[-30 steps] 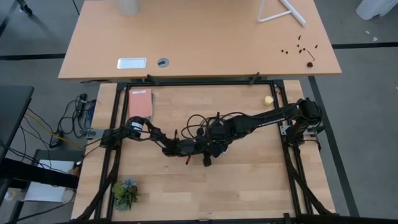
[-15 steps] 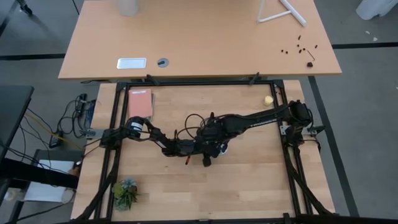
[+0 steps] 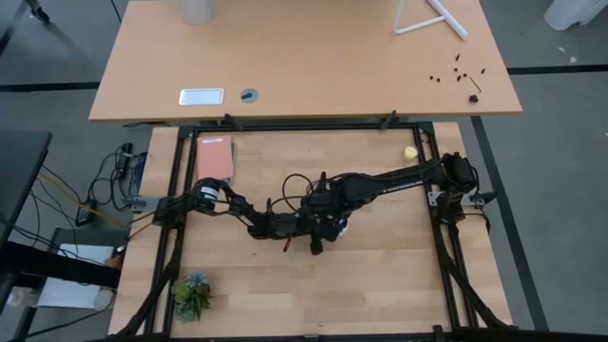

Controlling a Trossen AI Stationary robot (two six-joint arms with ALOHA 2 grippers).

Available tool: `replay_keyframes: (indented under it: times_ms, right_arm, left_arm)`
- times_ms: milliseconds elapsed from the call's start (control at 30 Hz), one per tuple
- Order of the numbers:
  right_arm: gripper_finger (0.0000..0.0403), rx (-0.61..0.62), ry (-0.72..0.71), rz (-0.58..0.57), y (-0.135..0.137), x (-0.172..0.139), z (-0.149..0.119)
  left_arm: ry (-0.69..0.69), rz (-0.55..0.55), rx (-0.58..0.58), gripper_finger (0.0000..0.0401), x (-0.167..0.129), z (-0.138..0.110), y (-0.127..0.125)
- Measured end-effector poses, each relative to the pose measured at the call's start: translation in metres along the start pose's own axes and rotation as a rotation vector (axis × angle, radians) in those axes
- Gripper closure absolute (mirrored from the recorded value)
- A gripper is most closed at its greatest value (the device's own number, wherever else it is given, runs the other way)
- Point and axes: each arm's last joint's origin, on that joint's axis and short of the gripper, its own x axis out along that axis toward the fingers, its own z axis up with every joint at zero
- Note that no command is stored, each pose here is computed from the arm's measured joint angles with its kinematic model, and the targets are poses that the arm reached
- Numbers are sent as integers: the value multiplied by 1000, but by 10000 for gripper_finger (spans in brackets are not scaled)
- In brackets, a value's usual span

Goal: Screw lightbulb
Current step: Remove the lightbulb from the socket

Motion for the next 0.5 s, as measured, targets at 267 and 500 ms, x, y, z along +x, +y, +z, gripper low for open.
replay_keyframes:
  times_ms: [267,500]
  right_arm:
    - [130,-340,-2,12,1,0,0]
    - [131,-814,2,35,1,0,0]
  left_arm:
    - [0,3,3,218,0,0,0]
    - [0,4,4,218,0,0,0]
